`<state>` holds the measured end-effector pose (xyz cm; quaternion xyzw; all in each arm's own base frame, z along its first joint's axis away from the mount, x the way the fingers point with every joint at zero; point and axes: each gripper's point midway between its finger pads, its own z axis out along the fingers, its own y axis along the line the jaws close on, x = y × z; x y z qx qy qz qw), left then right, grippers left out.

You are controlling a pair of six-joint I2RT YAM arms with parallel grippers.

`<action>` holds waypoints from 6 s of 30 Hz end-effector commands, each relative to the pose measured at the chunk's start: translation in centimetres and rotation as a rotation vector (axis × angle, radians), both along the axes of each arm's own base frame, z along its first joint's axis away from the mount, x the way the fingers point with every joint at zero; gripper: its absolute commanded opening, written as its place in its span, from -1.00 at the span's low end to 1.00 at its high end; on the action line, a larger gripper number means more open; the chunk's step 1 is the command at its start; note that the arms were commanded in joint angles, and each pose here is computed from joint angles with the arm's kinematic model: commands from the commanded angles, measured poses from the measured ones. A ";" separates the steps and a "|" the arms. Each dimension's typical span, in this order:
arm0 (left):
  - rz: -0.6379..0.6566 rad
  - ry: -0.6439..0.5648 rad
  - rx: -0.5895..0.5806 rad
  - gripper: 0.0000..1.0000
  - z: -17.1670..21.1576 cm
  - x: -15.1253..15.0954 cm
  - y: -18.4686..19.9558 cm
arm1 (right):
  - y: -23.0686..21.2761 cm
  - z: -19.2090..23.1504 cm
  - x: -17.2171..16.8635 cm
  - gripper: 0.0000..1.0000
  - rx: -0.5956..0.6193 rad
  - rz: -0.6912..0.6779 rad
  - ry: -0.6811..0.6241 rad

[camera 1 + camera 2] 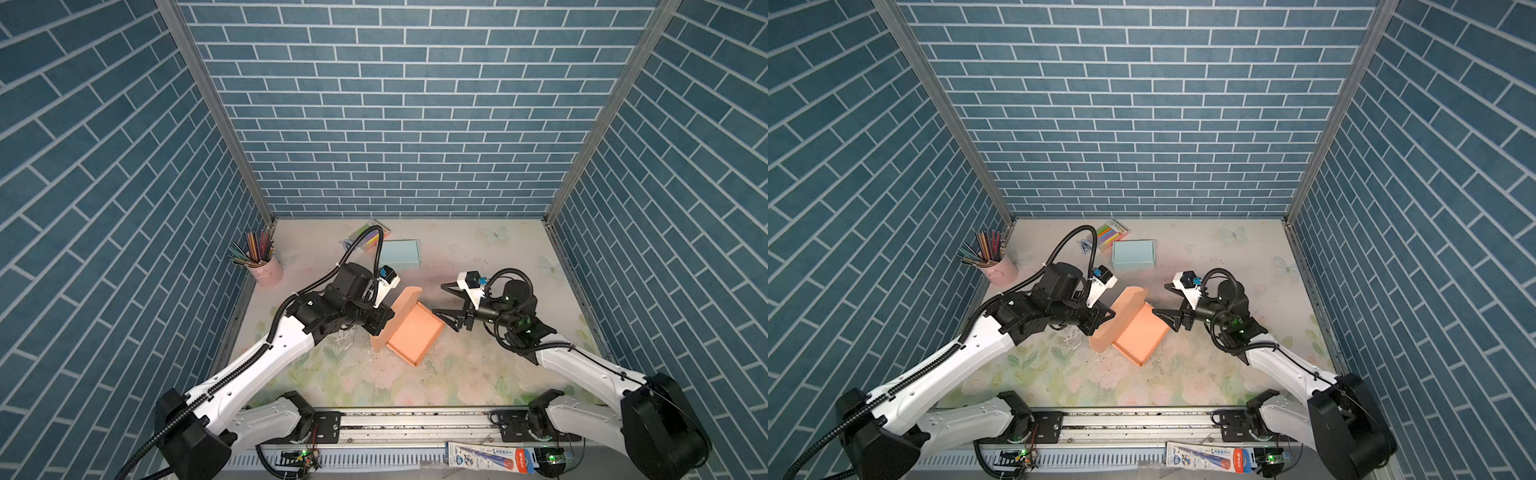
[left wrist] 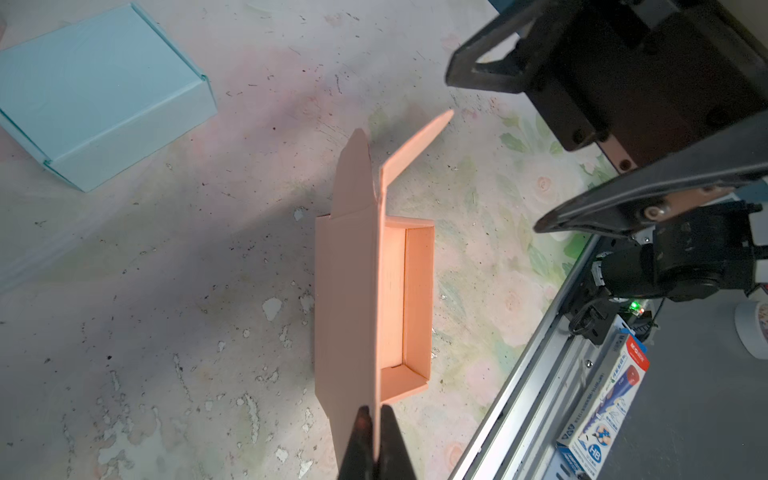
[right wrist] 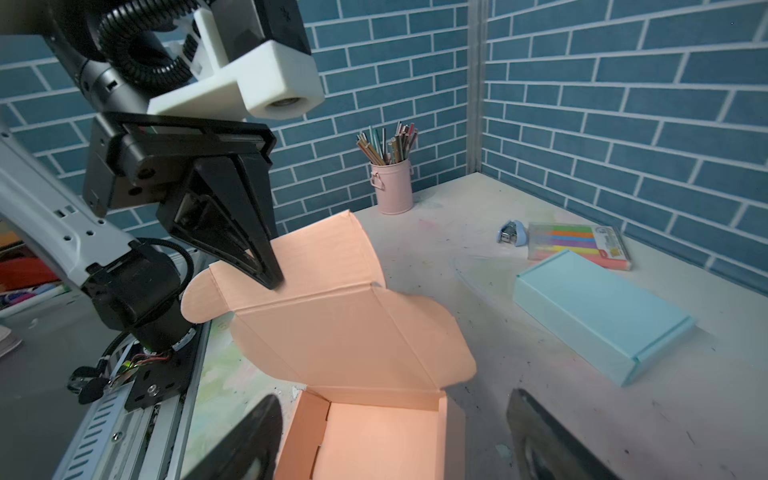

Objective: Fold the paper box

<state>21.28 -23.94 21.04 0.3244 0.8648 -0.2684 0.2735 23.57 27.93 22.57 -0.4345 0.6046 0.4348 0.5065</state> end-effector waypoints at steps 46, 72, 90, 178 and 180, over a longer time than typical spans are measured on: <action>-0.083 -0.034 0.112 -1.00 -0.3 0.4 -0.4 | 4.3 -3.5 1.4 -0.64 -0.191 0.238 -0.115; 0.243 -0.024 -0.170 0.77 -3.2 2.7 3.3 | 1.1 -5.8 2.8 -0.99 -0.222 0.112 -0.053; 0.338 0.039 -0.315 0.54 -7.1 1.8 3.3 | -0.3 -6.0 3.4 -1.00 -0.202 0.016 -0.037; 0.428 -0.237 -0.170 -0.91 -4.2 7.9 3.3 | 5.1 -6.4 2.9 -0.64 -0.216 -0.296 0.187; 0.417 -0.268 -0.172 -0.91 -3.9 8.0 3.1 | 5.1 -6.5 2.8 -0.61 -0.215 -0.298 0.198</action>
